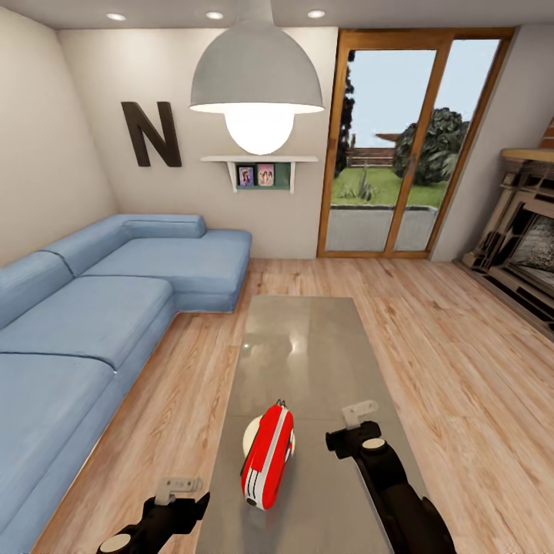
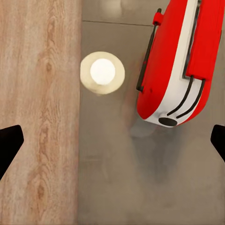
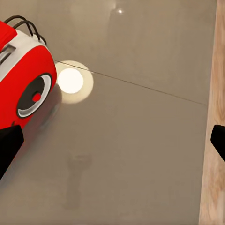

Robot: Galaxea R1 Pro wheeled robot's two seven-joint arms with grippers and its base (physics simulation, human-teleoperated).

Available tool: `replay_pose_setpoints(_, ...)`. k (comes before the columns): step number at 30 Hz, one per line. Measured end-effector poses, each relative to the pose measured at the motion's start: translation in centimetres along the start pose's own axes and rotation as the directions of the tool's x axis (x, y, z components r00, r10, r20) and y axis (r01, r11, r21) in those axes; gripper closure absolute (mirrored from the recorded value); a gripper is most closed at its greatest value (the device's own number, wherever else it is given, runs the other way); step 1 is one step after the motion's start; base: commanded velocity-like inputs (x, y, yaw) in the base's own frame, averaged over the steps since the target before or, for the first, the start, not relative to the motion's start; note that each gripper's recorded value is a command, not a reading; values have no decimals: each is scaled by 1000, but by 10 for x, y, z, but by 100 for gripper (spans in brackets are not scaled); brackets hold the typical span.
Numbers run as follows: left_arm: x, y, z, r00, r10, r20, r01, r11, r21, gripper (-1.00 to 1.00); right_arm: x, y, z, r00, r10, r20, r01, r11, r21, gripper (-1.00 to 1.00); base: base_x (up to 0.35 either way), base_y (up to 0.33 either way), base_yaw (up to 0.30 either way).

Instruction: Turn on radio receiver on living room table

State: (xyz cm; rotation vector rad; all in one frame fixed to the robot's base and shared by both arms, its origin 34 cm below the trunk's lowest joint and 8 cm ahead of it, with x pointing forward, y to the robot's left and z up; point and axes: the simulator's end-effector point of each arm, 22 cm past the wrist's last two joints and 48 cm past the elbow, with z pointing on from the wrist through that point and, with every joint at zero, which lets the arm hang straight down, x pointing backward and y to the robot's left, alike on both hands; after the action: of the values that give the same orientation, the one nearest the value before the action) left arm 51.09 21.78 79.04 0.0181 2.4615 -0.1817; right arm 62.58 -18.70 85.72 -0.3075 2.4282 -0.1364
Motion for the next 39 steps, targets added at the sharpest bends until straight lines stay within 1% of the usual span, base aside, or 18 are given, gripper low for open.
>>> replay_pose_setpoints(39,23,4,10,998,-11,-58,11,1000,-5,-100,23,5,17,999,-5,-54,5,1000,-4,-100,0,0,0)
